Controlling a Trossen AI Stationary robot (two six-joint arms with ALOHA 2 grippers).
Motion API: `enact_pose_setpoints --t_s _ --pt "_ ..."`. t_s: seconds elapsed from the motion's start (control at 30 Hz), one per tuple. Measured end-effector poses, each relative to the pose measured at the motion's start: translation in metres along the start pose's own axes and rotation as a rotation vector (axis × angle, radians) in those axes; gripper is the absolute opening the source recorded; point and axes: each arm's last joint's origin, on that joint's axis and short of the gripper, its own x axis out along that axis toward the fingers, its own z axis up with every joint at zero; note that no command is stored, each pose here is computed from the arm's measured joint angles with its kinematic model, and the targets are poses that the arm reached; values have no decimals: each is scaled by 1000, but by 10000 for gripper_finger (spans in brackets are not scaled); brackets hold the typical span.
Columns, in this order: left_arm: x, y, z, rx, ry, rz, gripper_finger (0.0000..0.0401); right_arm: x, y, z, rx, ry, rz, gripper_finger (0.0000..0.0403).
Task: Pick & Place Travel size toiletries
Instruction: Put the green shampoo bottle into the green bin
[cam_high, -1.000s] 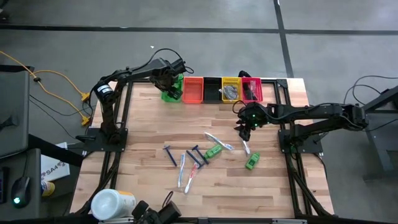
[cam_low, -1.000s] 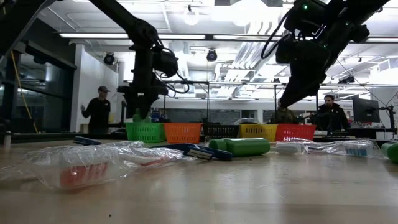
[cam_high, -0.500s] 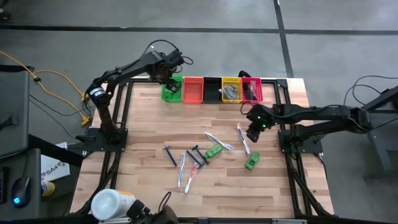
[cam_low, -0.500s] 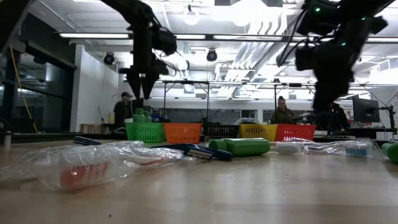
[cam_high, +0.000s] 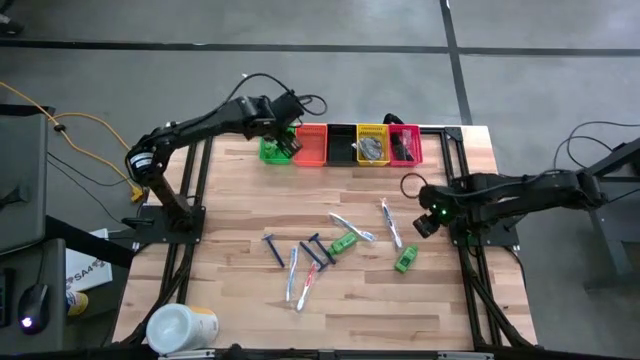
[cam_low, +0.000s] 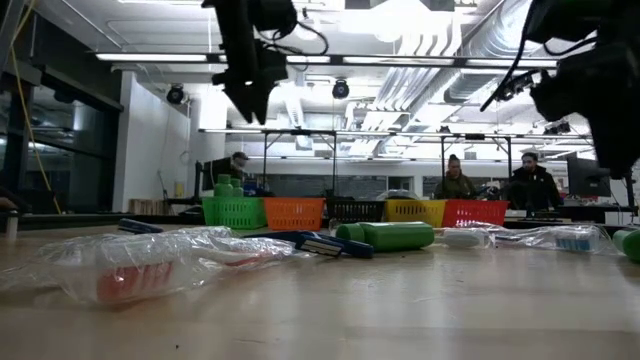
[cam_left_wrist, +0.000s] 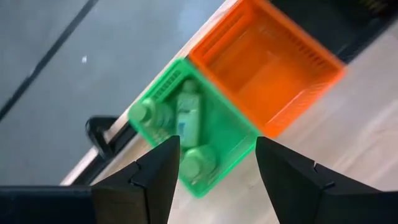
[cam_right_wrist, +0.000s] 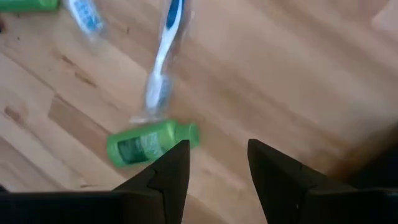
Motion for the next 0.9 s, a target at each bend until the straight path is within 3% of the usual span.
enact_pose_setpoints --t_s 0.2,0.3,0.53,0.7,0.83,0.9 --pt "-5 -14 -1 62 -35 11 209 5 12 -17 50 40 -4 155" --pt "-5 -18 -2 75 -35 17 209 8 19 -25 11 28 -5 155" --pt "-10 -18 -5 99 -31 14 209 18 42 -42 -390 -40 59 155" --pt "-21 -12 -8 82 -41 12 209 24 42 -50 -628 -44 -10 155" --pt "-31 -6 -12 65 -47 7 209 25 42 -54 -897 -67 -56 155" --pt "-35 -4 -14 59 -42 8 209 27 42 -55 -920 -56 -61 155"
